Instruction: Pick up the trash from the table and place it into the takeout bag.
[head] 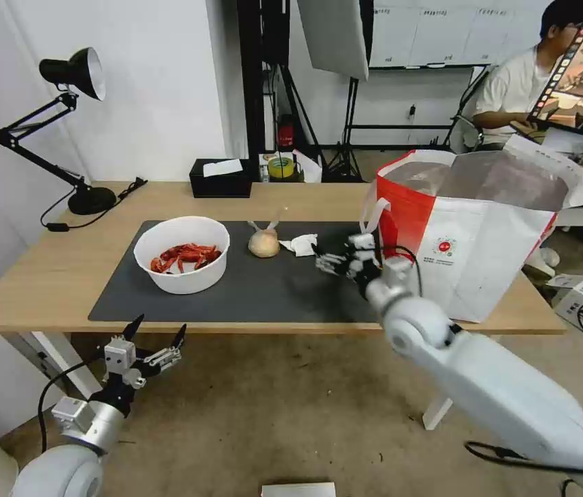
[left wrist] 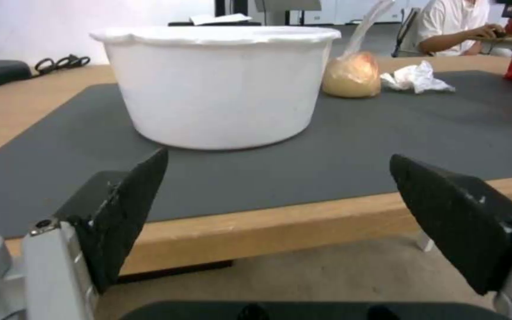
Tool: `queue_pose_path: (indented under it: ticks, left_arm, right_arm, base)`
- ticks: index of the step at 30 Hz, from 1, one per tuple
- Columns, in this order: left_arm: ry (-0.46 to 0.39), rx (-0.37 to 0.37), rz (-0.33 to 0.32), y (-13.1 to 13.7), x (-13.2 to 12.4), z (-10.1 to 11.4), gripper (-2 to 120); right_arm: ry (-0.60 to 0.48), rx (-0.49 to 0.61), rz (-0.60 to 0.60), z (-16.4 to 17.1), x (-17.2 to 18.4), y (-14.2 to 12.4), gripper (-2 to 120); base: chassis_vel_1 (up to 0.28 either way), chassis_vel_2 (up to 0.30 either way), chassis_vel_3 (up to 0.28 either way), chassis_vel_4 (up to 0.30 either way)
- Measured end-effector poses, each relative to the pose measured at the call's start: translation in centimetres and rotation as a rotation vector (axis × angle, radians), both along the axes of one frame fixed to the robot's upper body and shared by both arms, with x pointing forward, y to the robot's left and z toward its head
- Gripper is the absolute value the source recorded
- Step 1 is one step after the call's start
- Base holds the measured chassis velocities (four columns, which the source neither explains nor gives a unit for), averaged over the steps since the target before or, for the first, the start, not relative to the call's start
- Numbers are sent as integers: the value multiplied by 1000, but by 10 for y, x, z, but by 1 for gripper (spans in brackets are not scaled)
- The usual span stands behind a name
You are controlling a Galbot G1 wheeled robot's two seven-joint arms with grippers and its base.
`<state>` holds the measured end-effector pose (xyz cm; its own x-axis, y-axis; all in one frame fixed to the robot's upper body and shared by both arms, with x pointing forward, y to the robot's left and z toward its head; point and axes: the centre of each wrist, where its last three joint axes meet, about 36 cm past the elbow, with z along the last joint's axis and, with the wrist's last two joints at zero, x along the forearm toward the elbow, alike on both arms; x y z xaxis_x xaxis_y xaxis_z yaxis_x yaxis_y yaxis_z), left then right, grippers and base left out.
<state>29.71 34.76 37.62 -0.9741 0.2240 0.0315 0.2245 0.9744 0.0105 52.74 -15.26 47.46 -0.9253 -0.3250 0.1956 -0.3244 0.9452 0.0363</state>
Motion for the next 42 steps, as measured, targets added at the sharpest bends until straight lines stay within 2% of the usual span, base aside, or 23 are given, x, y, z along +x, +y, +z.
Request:
queue_pose_path:
  ticks: [4, 11, 27, 42]
  left_arm:
    - [5, -3, 0, -1, 1, -3, 100]
    - [8, -9, -1, -3, 2, -6, 100]
    - [9, -6, 0, -1, 5, -8, 100]
    - [11, -6, -2, 0, 6, -9, 100]
  right_arm:
    - [64, -38, -44, -1, 25, 36, 100]
    - [115, -96, -100, -5, 57, 61, 100]
    - [199, -167, -135, -11, 96, 71, 100]
    - [252, -177, -115, -16, 105, 74, 100]
  base:
    - [0, 0, 0, 0]
    - [0, 0, 0, 0]
    - [0, 0, 0, 0]
    - [0, 0, 0, 0]
